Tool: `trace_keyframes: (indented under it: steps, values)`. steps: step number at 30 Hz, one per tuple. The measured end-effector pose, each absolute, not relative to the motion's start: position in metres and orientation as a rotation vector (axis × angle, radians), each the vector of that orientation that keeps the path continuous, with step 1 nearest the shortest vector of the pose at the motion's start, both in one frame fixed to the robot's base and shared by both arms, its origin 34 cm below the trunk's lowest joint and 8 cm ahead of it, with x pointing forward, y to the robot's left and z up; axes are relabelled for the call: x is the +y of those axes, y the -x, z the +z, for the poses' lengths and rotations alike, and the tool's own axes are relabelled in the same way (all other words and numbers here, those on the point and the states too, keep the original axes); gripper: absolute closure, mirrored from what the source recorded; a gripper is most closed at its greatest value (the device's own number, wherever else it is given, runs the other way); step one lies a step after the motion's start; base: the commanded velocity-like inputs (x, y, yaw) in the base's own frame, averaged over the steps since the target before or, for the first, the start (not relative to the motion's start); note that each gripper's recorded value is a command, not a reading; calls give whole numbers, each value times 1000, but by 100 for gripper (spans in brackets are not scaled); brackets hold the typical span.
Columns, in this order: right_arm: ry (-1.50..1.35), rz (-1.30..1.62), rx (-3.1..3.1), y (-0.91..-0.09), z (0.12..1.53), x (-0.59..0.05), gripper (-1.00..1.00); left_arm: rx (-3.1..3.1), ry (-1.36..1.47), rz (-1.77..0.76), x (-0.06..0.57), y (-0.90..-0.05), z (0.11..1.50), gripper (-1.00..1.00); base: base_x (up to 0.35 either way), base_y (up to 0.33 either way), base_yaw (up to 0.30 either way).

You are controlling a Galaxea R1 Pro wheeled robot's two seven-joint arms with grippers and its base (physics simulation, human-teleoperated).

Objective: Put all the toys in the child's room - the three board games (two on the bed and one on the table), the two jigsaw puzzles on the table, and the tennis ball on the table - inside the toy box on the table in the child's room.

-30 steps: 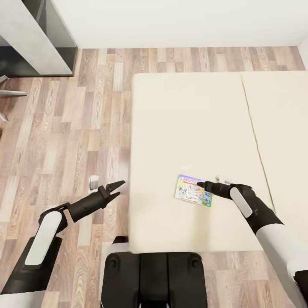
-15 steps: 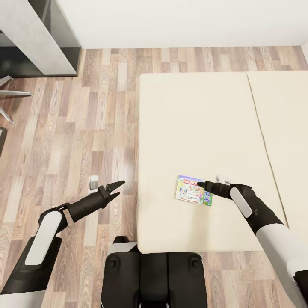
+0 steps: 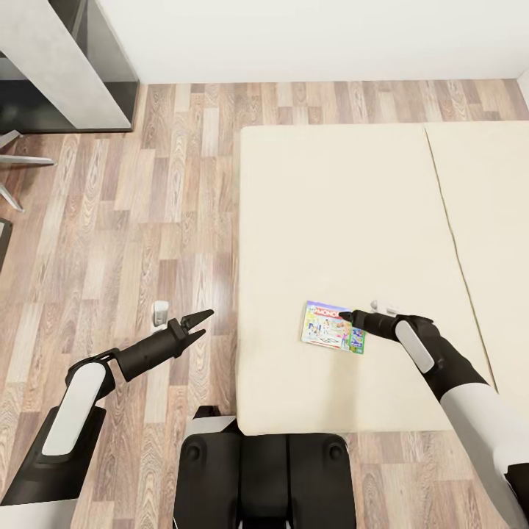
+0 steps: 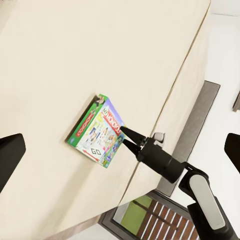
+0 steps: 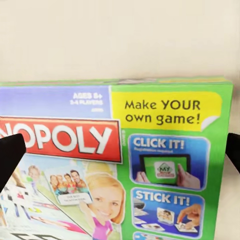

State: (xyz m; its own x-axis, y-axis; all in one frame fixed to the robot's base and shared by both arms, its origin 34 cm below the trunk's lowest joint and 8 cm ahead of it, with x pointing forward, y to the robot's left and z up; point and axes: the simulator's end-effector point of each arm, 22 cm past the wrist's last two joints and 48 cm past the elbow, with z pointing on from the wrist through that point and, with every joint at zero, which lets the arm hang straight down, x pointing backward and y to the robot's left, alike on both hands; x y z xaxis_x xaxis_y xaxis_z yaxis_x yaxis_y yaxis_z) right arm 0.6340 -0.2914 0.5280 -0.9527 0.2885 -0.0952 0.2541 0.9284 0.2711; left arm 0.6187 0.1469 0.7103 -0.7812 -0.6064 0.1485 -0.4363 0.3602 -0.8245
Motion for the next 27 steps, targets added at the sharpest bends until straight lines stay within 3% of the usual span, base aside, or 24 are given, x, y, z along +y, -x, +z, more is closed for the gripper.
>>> trace_keyframes:
  steps: [13,27]
  values:
    - [-417,388,2951,-636,528,-292,-100,2436,945,-1393,146,-619,711,-100,0,46,0]
    - [-417,388,2952,-635,528,-291,-100,2433,945,-1396,146,-619,711,-100,0,245,0]
